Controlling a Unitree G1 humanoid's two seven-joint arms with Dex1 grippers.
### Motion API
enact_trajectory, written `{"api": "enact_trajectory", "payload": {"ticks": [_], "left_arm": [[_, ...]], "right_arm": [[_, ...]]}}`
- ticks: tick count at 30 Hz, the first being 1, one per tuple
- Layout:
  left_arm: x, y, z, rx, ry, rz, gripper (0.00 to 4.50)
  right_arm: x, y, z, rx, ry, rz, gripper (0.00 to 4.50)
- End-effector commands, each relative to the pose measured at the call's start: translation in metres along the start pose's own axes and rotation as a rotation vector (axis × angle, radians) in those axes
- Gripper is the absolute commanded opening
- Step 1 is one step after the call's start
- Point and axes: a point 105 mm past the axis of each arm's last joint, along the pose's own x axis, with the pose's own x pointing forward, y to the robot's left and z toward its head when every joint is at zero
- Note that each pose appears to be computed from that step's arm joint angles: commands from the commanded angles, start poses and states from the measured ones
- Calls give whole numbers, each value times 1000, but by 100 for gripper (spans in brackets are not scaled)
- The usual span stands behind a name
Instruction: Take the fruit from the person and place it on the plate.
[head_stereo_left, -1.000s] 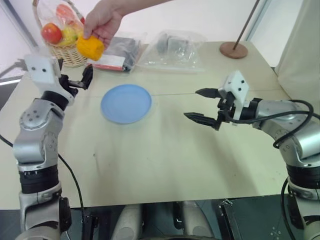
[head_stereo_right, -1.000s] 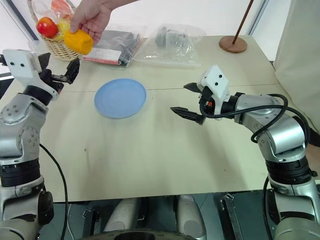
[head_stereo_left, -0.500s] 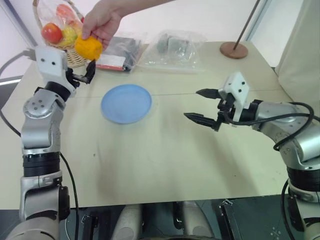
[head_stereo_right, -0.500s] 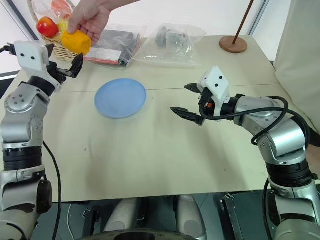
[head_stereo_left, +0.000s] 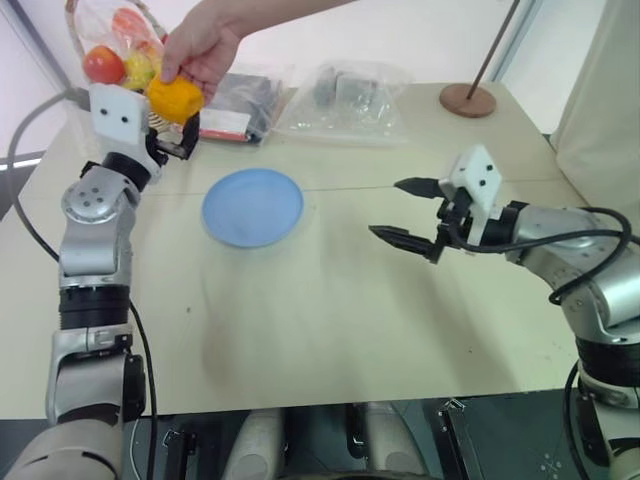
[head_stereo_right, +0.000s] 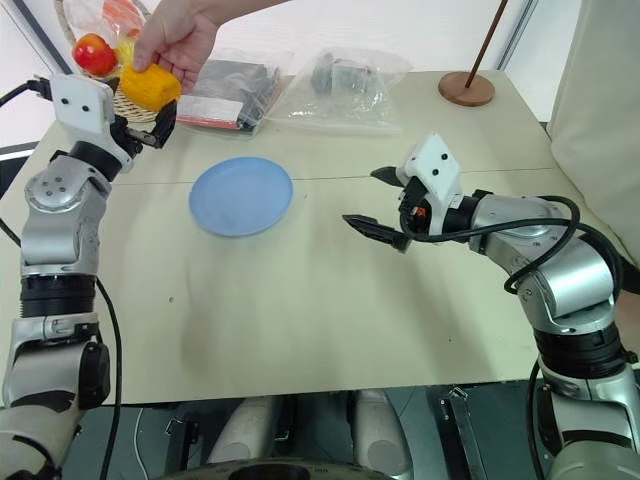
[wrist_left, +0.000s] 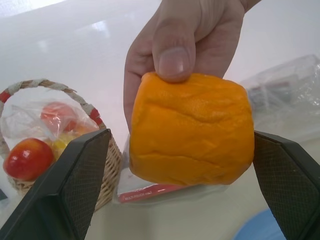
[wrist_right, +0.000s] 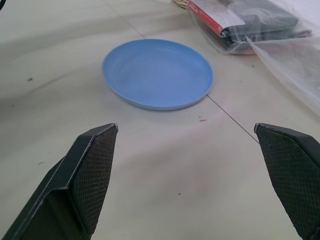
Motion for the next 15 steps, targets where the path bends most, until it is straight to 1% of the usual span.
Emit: {"api": "enact_trajectory", "payload": {"ticks": [1,5,8,9,10,11,15], "left_arm": [[4,1,18,25,-65,-3,450],[6,0,16,22,-66,-7,450],[7,0,17,20,-68,-10,362],[7,-1,17,20,-69,-11,325],[7,-1,17,20,-71,-11,270],[7,-1,17,20,-71,-12,240],[7,-2,17,16,-69,-15,237]], "right_arm": [[-6,0,13,-42,-34,-17,447],[-7,0,13,-40,-33,-21,447],[-7,0,13,-39,-32,-22,450],[-7,0,13,-39,-32,-23,450],[-7,0,13,-39,-32,-24,450],[-8,0,13,-38,-31,-24,450],[-7,0,13,-37,-31,-26,450]]}}
